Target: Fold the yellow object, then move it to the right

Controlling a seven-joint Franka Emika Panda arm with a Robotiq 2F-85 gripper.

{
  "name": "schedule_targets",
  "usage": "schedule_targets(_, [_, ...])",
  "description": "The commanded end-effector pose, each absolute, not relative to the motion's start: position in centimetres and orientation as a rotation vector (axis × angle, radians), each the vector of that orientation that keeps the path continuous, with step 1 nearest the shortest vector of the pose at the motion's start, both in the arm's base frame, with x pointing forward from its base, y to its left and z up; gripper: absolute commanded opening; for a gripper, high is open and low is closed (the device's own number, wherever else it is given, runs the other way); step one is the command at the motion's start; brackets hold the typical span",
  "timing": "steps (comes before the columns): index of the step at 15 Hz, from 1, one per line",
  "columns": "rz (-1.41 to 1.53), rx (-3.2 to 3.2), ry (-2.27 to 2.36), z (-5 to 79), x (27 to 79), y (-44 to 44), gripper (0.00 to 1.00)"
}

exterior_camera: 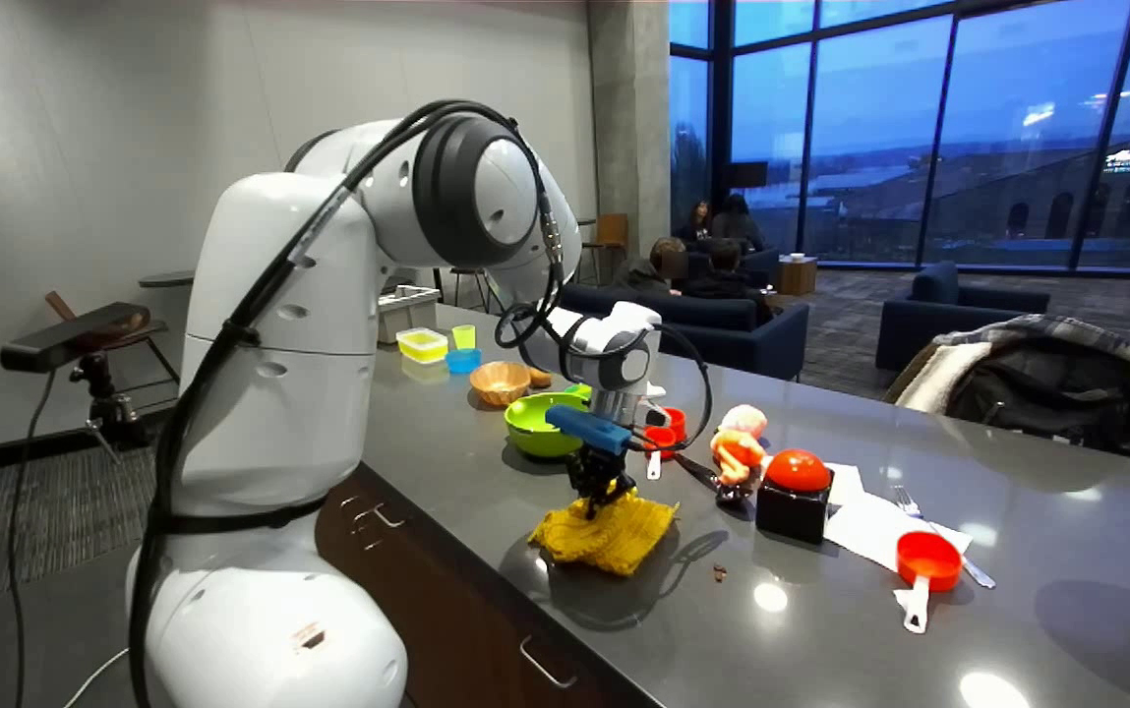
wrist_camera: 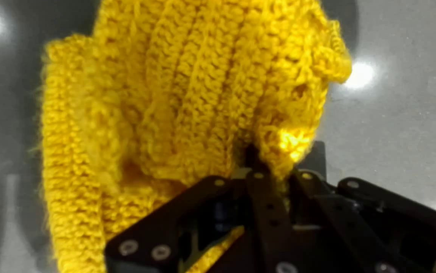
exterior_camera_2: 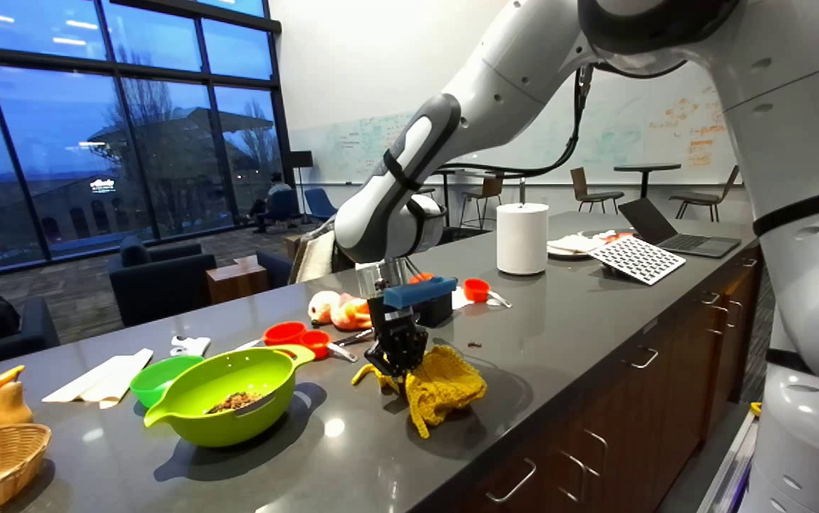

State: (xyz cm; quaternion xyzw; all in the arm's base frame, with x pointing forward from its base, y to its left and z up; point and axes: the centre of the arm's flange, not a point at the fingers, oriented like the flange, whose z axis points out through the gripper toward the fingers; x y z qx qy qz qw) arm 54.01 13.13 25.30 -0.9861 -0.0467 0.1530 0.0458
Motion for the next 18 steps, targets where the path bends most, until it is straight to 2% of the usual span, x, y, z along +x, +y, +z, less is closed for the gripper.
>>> schedule_targets(1, [0.490, -3.001, -0.131, 24.80, 55.55, 14.53, 0.03])
schedule_targets(12, [0.526, -2.990, -0.152, 24.64, 56.37, 15.28, 0.03])
schedule_targets(13, [0.515, -2.996, -0.158, 25.11, 55.84, 14.33, 0.10])
schedule_targets(18, [0.515, -2.995, -0.163, 25.10, 56.01, 14.59, 0.10])
